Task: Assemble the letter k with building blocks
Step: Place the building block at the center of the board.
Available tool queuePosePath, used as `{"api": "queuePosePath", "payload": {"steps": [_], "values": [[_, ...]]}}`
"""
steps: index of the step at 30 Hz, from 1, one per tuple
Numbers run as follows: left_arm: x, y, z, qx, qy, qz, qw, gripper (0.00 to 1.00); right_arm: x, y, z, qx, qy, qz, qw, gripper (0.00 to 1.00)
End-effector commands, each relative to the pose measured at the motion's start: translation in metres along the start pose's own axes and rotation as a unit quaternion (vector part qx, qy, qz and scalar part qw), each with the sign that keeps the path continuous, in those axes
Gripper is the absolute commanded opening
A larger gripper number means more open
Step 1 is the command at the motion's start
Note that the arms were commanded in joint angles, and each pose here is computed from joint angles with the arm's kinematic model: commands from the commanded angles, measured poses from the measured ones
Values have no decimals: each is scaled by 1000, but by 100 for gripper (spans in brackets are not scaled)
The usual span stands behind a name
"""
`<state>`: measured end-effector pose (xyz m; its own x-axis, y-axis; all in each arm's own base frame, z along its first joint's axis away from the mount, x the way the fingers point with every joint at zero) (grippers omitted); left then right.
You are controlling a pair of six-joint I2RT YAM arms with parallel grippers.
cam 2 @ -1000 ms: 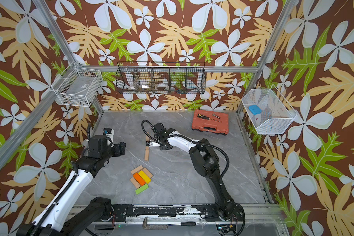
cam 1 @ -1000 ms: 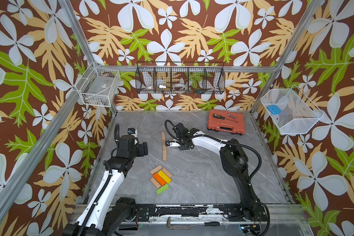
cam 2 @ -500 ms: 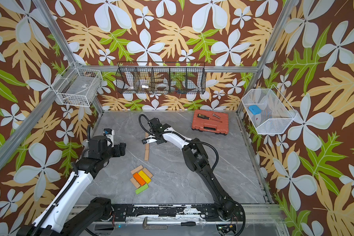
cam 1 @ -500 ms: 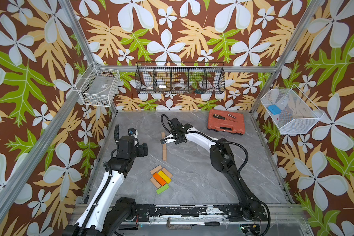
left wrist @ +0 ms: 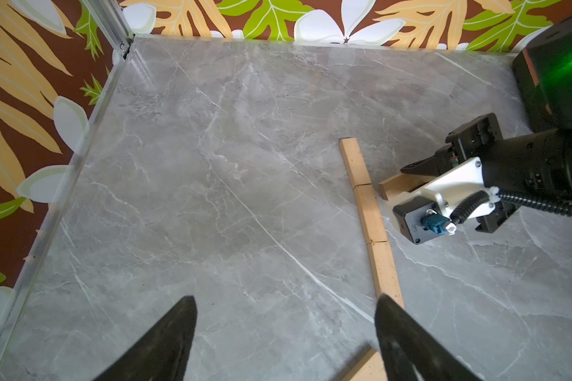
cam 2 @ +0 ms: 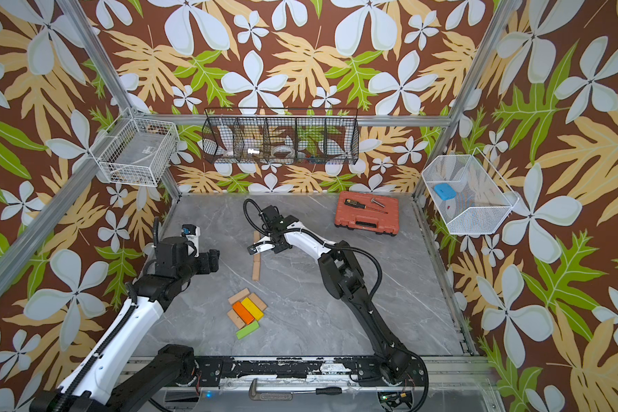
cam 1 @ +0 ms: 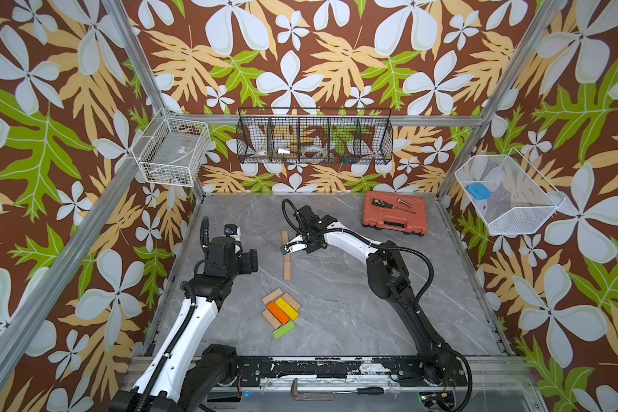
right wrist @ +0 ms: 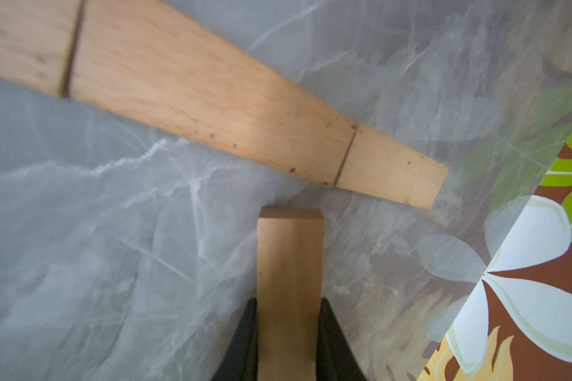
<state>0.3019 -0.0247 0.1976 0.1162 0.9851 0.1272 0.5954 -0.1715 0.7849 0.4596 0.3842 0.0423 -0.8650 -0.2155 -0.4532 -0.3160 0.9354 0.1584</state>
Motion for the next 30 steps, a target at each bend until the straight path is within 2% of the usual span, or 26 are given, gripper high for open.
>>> {"api": "queuePosePath", "payload": {"steps": [1,14,17,30], "values": [[3,5,0,-11,8,0,1000,86,12,-5,6,13,24,-3,1000,0],[4,5,0,-12,9,-1,1000,87,3,-4,14,4,5,28,1000,10],[3,5,0,-12,9,-1,1000,87,2,-3,13,2,5,32,999,16],[4,3,0,-10,10,0,1000,86,-1,-1,7,-6,-1,24,1000,28]]}}
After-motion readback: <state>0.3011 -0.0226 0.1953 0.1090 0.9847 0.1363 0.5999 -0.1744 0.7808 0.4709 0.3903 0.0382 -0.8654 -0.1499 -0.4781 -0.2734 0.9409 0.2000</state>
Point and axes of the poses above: each gripper's point midway between its finger pads, its own z axis out along the fingers, its own x axis along the line the jaws close on, y = z × x, the point moved 1 cm from there along -z, back along the fingers, and after that the axes turned 14 degrees about z, right-handed, at the moved point
